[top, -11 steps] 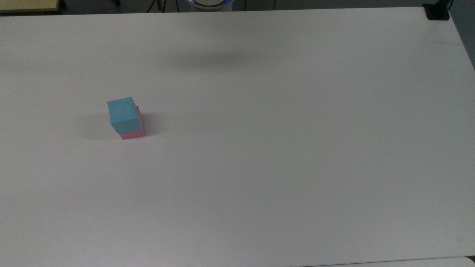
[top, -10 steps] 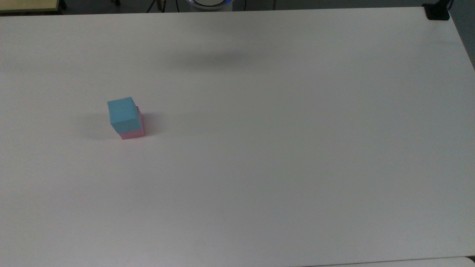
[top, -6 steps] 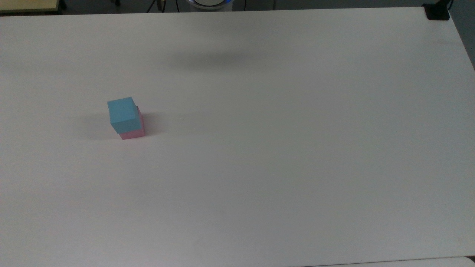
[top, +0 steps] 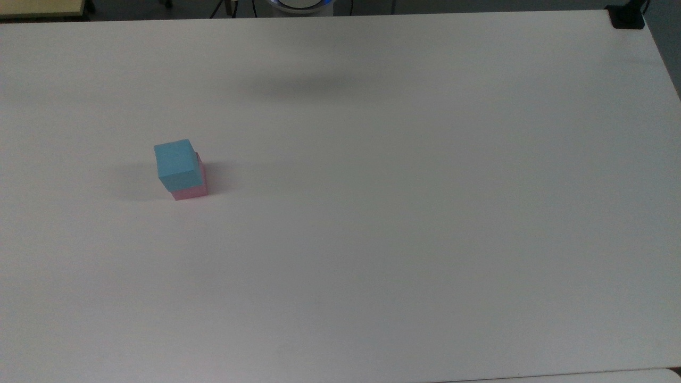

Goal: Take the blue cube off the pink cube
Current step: 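Move the open gripper down over the blue cube atop the pink cube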

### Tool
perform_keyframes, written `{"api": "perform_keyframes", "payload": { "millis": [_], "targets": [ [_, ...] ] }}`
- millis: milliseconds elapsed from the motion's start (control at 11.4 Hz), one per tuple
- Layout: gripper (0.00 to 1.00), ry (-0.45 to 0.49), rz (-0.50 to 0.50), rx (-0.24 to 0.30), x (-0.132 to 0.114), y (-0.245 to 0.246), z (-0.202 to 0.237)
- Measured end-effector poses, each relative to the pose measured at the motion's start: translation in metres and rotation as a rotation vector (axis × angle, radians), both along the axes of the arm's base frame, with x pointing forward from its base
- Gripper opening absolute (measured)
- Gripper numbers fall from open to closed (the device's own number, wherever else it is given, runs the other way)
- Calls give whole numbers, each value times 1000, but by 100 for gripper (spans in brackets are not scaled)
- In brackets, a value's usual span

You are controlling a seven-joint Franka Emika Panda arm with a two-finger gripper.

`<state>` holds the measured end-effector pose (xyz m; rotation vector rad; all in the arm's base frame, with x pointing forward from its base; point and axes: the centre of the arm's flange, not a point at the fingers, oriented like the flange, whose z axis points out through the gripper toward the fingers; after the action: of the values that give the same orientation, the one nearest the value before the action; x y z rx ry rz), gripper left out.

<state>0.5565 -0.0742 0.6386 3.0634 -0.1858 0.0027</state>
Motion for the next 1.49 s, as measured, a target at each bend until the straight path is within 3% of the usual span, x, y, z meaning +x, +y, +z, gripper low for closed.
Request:
{"api": "perform_keyframes", "payload": {
  "millis": [263,613,788,1225,1488],
  "targets": [
    [100,9,1,-5,-2,-19,-3],
    [100,14,235,-20,9,-85,-30],
    [100,-5,298,-30,25,-109,-55],
    [100,-40,268,18,76,-118,-151],
    [100,-37,246,28,90,-108,-190]
  ]
}}
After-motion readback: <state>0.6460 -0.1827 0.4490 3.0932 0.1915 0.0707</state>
